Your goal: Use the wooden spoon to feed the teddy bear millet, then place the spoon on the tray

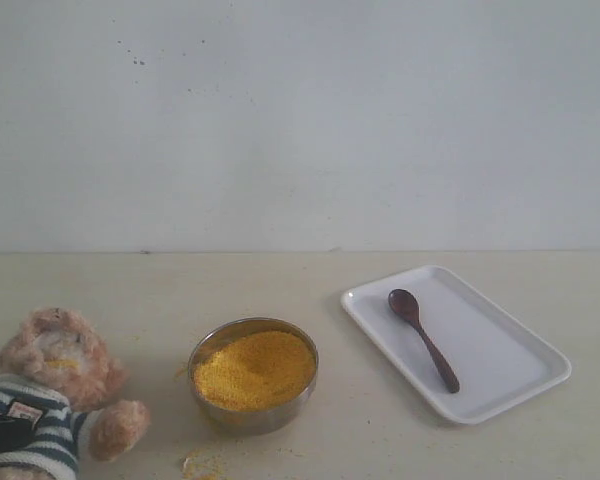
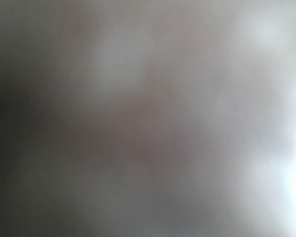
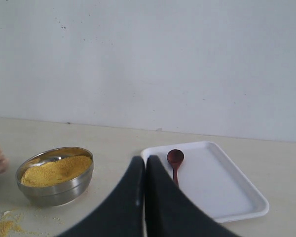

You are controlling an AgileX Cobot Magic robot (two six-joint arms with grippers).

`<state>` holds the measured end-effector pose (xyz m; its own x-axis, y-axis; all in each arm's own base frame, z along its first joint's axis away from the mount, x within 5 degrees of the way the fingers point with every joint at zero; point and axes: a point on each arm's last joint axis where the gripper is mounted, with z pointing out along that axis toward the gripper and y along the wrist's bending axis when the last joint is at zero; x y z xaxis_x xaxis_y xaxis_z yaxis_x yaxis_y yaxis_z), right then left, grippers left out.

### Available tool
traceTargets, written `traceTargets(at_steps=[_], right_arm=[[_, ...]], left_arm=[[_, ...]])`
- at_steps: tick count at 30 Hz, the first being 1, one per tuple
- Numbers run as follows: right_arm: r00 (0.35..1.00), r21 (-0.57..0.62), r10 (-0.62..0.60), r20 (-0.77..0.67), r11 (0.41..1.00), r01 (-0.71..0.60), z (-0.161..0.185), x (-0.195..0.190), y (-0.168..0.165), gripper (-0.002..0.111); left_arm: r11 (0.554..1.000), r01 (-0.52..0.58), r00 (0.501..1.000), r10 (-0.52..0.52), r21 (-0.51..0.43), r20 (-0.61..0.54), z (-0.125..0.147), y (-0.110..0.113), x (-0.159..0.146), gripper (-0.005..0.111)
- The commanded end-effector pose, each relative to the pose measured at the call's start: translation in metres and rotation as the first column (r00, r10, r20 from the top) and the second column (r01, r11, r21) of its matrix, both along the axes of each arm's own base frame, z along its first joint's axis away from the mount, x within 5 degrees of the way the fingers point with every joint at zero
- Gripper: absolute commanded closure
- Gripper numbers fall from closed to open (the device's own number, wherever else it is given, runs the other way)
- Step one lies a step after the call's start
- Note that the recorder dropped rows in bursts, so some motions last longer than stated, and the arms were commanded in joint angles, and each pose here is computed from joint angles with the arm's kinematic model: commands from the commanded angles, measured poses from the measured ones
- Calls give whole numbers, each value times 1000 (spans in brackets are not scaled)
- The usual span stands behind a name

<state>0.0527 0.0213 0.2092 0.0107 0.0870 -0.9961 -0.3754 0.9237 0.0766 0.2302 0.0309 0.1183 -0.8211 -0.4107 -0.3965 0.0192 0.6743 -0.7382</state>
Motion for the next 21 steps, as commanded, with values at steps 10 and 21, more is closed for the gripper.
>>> traceTargets(at_steps=[10, 21], right_arm=[[1000, -3, -2, 16, 1000, 2, 1, 0, 0, 108], [1000, -3, -2, 16, 1000, 2, 1, 0, 0, 108]], left_arm=[[995, -94, 995, 93, -19, -20, -19, 8, 12, 32], [960, -266, 961, 271, -88, 51, 16, 45, 1, 32]])
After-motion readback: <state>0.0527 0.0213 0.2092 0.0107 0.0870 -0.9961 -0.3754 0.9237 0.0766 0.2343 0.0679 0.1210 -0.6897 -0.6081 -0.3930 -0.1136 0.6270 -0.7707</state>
